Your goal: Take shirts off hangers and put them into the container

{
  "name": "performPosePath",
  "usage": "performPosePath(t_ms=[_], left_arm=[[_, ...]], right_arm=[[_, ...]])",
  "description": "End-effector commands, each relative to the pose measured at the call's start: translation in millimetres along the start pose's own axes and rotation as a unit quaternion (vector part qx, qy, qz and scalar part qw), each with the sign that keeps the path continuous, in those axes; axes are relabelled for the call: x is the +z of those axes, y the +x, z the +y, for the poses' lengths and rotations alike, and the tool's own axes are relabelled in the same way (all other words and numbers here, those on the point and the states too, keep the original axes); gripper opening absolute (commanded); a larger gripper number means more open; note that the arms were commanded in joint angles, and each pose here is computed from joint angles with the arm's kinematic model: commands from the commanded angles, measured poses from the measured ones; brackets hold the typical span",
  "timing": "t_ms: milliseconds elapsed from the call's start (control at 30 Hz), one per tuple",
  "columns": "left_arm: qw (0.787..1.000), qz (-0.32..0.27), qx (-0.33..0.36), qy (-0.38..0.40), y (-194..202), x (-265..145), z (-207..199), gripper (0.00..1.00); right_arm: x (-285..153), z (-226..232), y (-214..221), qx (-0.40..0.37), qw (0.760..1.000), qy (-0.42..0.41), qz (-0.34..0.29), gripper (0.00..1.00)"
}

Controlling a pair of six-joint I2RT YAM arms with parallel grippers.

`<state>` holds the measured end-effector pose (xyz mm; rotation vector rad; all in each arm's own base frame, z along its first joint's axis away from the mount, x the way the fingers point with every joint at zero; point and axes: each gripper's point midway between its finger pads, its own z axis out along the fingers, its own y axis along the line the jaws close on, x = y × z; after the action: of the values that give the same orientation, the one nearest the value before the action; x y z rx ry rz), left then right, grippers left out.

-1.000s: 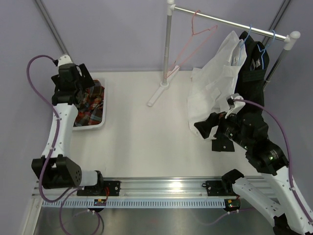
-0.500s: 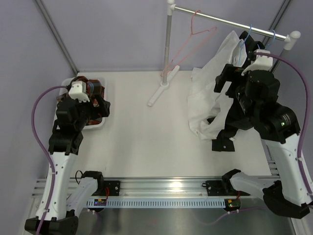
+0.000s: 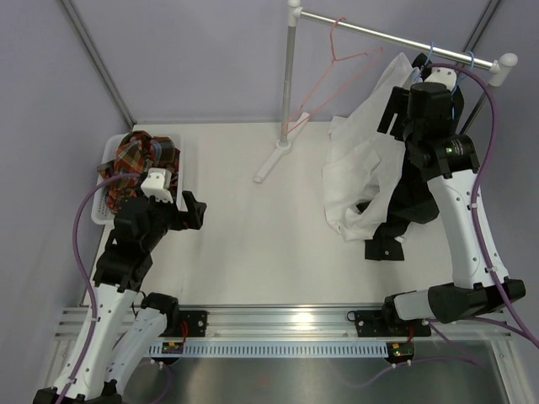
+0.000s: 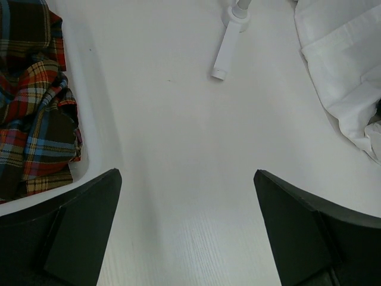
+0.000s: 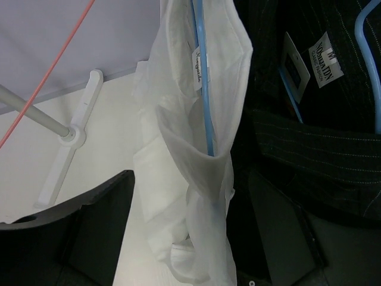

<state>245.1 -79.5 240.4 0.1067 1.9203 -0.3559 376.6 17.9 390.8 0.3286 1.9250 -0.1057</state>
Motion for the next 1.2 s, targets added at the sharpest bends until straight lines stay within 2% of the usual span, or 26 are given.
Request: performPosePath(t_ms=[0, 67, 100, 133, 267, 400, 433, 533, 567, 767, 900, 1067, 1167], left_arm=[[0.999, -0.042, 0.009, -0.005, -20, -2, 1, 0.99], [0.999, -0.043, 0.009, -0.002, -21, -2, 0, 0.99], [0.999, -0.043, 0.008, -0.002, -21, -2, 0, 0.99], [0.999, -0.043, 0.007, -0.002, -21, -2, -1, 0.99], [0.999, -0.042, 0.008, -0.004, -19, -2, 0, 0.99], [0.999, -0.044, 0.008, -0.006, -20, -2, 1, 0.99], [0.999, -0.043, 0.008, -0.007, -19, -2, 1, 0.99], [0.999, -0.043, 0.008, -0.011, -19, -2, 3, 0.99], [0.999, -0.043, 0.008, -0.011, -19, -2, 3, 0.99], [0.999, -0.043, 0.008, -0.014, -19, -2, 4, 0.99], [0.999, -0.043, 0.009, -0.019, -19, -1, 6, 0.99], [0.999, -0.043, 0.009, -0.024, -18, -1, 8, 0.99], [0.999, -0.041, 0.009, -0.025, -17, 0, 8, 0.99]], right_arm=[[12, 2, -7, 0.006, 1.000, -0.012, -0.017, 0.82], [18, 3, -7, 0.008, 1.000, -0.016, -0.020, 0.74], [21, 1, -3, 0.004, 1.000, -0.013, -0.018, 0.64], [23, 1, -5, 0.005, 1.000, -0.013, -0.022, 0.59], [29, 4, -3, -0.004, 1.000, -0.017, -0.020, 0.49], [33, 2, -3, -0.009, 1.000, -0.013, -0.023, 0.31], [34, 3, -7, -0.010, 0.999, -0.017, -0.030, 0.23], [28, 3, -18, -0.020, 0.998, -0.023, -0.046, 0.08], [24, 2, -23, -0.023, 0.998, -0.023, -0.052, 0.01], [-25, -5, -75, -0.014, 0.991, -0.039, -0.128, 0.00], [-52, -9, -93, -0.010, 0.986, -0.053, -0.156, 0.00], [-81, -3, -89, -0.013, 0.982, -0.103, -0.160, 0.00], [-95, 10, -69, -0.017, 0.978, -0.159, -0.137, 0.00]])
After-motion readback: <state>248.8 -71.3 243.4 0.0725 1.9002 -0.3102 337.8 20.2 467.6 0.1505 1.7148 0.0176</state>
